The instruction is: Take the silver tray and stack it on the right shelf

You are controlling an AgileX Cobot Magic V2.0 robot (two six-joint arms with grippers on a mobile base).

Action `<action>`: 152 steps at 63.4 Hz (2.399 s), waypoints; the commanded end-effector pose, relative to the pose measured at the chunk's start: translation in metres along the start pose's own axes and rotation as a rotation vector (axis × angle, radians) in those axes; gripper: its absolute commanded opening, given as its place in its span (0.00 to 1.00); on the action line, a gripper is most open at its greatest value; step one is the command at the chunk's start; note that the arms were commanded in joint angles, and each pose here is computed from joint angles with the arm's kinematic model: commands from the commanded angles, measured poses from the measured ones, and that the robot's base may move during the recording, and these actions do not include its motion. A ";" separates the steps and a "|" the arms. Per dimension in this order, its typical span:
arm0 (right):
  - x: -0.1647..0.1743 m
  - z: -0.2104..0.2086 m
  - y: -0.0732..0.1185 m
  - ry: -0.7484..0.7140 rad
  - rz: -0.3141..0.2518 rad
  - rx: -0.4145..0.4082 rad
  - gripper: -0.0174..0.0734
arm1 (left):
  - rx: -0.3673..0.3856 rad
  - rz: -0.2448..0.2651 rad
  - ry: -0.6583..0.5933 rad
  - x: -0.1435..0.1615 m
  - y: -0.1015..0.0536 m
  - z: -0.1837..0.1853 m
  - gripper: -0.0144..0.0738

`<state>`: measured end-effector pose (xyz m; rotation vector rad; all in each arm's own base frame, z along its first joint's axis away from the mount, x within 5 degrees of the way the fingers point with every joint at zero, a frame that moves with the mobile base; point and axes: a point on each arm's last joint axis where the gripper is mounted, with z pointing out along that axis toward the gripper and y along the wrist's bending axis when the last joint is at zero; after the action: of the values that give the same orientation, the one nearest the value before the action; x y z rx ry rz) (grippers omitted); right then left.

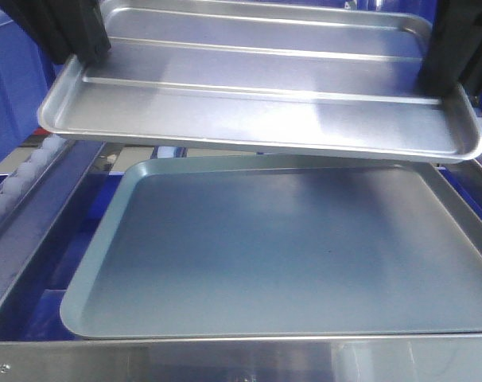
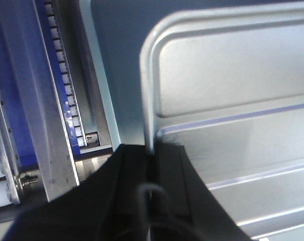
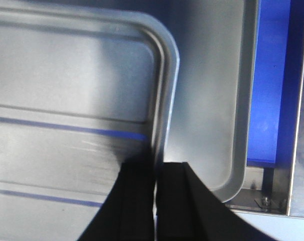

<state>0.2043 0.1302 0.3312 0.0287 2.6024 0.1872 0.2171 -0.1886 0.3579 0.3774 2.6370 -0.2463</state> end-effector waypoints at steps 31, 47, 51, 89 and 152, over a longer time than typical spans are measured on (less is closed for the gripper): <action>-0.017 -0.017 -0.004 -0.145 -0.139 -0.025 0.25 | 0.046 0.018 -0.046 -0.010 -0.007 0.002 0.06; -0.029 -0.008 -0.030 -0.124 -0.141 0.064 0.25 | -0.020 0.050 0.032 -0.017 -0.015 0.054 0.06; -0.033 0.001 -0.033 -0.108 -0.139 0.083 0.25 | -0.022 0.056 0.037 -0.019 -0.017 0.068 0.06; -0.038 0.096 -0.025 0.100 -0.194 0.165 0.26 | -0.120 0.119 0.124 -0.019 -0.017 0.140 0.06; -0.027 0.017 -0.039 -0.119 -0.164 0.079 0.25 | 0.020 0.125 -0.142 -0.002 -0.005 0.038 0.32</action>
<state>0.2485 0.1002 0.3009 -0.1239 2.6046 -0.0049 0.2481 -0.2139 0.2973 0.5050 2.6075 -0.1791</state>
